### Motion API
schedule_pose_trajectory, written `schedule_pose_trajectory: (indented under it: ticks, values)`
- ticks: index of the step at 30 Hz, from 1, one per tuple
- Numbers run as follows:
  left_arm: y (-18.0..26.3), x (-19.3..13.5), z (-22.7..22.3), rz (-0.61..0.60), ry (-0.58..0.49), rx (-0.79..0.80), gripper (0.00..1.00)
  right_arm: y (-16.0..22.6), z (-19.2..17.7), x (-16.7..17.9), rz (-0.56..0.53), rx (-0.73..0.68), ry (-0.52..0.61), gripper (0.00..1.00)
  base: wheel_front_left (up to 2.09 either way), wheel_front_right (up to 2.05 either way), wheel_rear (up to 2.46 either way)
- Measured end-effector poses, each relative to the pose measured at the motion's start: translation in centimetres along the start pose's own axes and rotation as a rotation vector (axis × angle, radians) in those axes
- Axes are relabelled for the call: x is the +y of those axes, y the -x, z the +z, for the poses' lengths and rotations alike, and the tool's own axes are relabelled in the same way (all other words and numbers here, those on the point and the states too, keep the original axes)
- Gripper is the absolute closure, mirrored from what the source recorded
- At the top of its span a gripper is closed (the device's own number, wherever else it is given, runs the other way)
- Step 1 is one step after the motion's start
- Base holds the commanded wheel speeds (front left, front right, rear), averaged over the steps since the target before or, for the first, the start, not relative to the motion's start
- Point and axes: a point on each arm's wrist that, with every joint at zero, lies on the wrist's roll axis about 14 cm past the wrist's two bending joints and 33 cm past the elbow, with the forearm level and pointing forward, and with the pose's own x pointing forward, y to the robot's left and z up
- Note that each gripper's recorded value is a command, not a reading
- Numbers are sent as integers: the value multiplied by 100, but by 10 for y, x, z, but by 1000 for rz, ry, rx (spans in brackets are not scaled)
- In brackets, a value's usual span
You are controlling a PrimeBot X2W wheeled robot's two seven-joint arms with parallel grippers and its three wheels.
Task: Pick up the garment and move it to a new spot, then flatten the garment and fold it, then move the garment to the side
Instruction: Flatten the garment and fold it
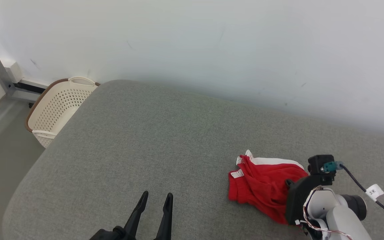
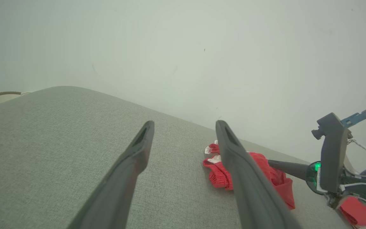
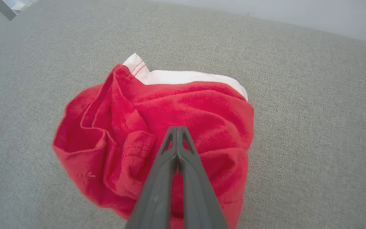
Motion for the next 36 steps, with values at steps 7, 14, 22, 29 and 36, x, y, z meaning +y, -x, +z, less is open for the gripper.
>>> schedule_pose_trajectory:
  ticks: [7,14,22,29,36]
  values:
    - [0,0,-3,-1,1,10,0,-3,-24,-10,-43,69,120,100,0,0,0]
    - [4,9,-1,31,-3,6,0,-11,-38,17,22,122,160,100,0,0,0]
    - [6,11,1,38,2,-1,0,-11,-46,56,124,133,199,100,0,0,0]
    - [7,11,3,33,2,-6,0,-3,-64,87,218,164,227,100,0,0,0]
    - [8,7,3,21,8,-7,0,3,-64,109,283,145,224,100,0,0,0]
